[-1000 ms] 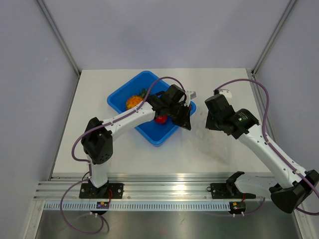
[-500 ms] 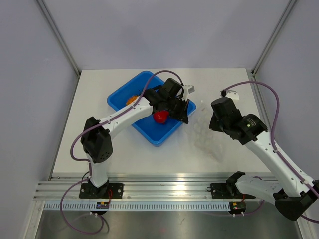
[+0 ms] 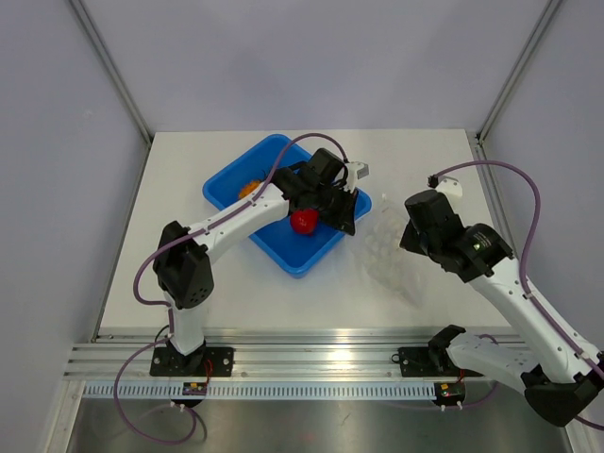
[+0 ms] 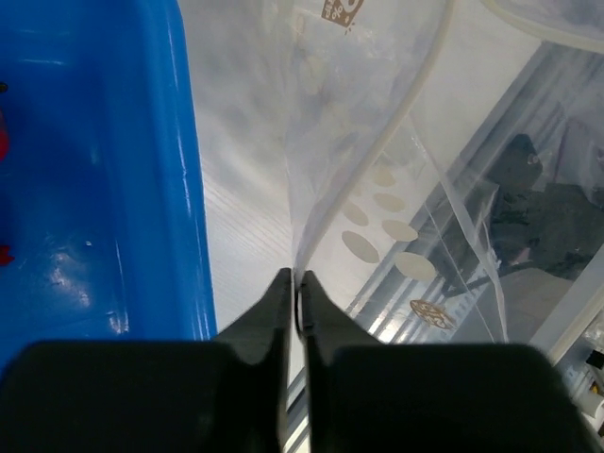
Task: Place the food in the zip-top bag and seal the zipper
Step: Open the zipper of the food storage bag at the center of the board.
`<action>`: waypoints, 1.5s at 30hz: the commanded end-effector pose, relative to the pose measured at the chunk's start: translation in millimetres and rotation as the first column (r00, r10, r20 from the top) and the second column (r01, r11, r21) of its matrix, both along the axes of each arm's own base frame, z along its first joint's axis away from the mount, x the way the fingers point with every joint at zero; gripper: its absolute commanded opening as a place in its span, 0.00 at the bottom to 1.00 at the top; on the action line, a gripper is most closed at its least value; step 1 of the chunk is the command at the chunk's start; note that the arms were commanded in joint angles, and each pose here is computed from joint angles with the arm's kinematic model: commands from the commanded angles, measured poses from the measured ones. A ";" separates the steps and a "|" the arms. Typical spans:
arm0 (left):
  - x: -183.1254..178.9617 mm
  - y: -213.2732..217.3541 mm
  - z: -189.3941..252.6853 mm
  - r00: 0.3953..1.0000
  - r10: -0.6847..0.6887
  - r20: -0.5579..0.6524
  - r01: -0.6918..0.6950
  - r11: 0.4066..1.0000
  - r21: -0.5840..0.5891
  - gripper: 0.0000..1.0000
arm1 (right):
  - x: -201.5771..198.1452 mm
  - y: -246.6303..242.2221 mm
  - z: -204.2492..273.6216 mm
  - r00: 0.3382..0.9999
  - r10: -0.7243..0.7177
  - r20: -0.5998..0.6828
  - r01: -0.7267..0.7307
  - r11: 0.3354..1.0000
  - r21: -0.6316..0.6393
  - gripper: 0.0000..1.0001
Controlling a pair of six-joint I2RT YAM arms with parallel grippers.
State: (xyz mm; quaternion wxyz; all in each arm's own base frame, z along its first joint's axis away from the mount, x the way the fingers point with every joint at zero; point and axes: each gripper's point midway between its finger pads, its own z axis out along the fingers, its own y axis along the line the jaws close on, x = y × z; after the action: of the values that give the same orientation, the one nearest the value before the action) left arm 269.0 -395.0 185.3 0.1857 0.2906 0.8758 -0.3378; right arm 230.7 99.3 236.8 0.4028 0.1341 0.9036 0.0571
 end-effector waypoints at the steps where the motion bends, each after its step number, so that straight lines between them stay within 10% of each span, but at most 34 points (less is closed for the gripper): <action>1: 10.7 -8.0 24.6 0.997 0.006 0.083 -0.003 0.999 -0.041 0.17 | 6.7 6.4 4.2 1.000 -0.012 0.019 0.012 1.000 0.029 0.00; 12: 11.8 1.9 32.8 0.991 0.001 0.133 0.001 1.000 -0.008 0.58 | 15.8 12.7 5.6 1.000 0.012 0.005 -0.012 1.000 -0.002 0.00; 24: 4.0 -2.6 64.4 0.988 -0.001 0.156 0.018 0.994 -0.109 0.70 | 22.5 19.4 1.5 1.000 0.031 -0.006 -0.031 0.999 -0.009 0.00; 32: 67.0 69.7 56.7 0.951 0.294 0.092 -0.281 0.951 -0.129 0.74 | 21.9 22.0 1.9 0.999 0.038 -0.008 -0.038 0.999 0.004 0.00; 45: 115.9 123.8 -52.5 0.873 0.457 0.172 -0.486 0.847 0.215 0.99 | 21.3 21.3 3.9 0.999 0.043 -0.011 -0.043 0.999 -0.004 0.00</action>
State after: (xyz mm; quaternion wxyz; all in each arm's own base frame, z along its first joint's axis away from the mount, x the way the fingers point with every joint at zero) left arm 370.7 -277.1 149.9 0.2587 0.1057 0.9419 -0.1865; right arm 246.5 114.2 224.2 0.3788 0.1142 0.9174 0.0438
